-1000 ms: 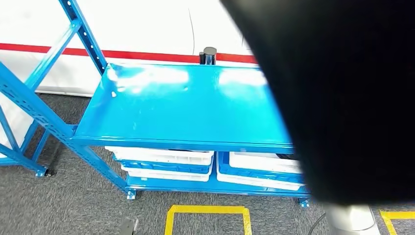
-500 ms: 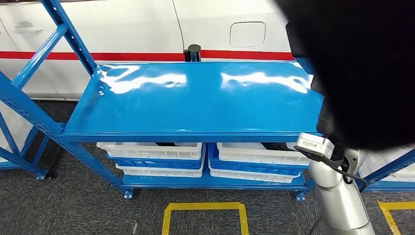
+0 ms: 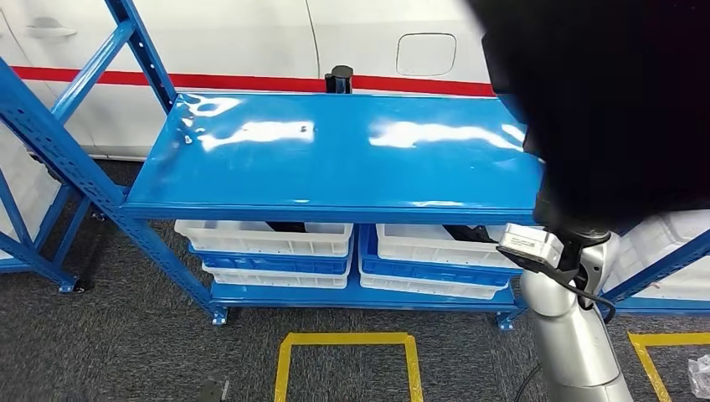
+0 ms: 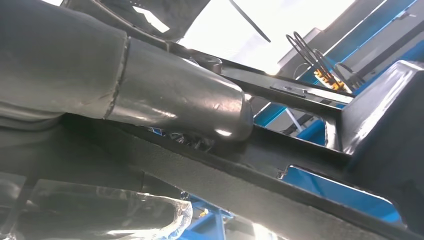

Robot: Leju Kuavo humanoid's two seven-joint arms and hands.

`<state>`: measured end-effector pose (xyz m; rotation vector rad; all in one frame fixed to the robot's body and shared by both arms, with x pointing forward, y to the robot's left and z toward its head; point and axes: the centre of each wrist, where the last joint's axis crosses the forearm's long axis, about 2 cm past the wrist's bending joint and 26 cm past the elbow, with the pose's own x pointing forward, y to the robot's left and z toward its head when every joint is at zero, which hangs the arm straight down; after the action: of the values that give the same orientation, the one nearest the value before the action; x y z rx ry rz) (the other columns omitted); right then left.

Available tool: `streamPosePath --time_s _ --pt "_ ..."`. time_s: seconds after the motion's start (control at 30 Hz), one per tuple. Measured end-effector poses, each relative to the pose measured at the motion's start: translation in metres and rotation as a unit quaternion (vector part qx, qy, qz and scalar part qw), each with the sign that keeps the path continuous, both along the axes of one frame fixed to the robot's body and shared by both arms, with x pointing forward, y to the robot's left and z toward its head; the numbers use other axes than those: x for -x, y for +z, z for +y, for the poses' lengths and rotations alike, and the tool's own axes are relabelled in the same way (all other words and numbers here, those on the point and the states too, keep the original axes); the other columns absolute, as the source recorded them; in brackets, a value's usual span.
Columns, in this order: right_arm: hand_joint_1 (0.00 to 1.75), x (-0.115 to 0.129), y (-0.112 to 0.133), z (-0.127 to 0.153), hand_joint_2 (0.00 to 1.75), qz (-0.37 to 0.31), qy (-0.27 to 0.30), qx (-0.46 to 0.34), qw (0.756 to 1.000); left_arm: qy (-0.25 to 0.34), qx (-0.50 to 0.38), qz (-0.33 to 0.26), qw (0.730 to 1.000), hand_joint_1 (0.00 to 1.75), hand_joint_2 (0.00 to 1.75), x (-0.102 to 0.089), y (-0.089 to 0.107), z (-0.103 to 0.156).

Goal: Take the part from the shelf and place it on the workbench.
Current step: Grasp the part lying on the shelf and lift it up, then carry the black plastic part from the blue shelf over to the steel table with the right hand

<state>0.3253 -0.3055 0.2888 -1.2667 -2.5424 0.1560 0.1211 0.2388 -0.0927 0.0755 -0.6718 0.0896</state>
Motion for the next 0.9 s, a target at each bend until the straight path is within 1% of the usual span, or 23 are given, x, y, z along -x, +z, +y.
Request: streamPosePath --time_s 0.17,0.67,0.9 --pt "1.75 0.0018 -0.0042 -0.0023 0.0 0.005 -0.003 -0.001 1.0 -0.007 0.006 0.002 1.0 0.0 1.75 -0.0001 0.0 -0.0007" --pt "1.75 0.0017 -0.004 -0.0026 0.0 0.006 -0.001 -0.01 1.0 -0.01 0.017 0.005 1.0 0.0 1.75 0.0023 -0.0008 0.001" --pt "1.75 -0.0007 0.0011 -0.0025 0.0 0.0 0.003 -0.012 1.0 -0.008 0.018 0.003 1.0 0.0 1.75 -0.0007 -0.0001 0.0016"
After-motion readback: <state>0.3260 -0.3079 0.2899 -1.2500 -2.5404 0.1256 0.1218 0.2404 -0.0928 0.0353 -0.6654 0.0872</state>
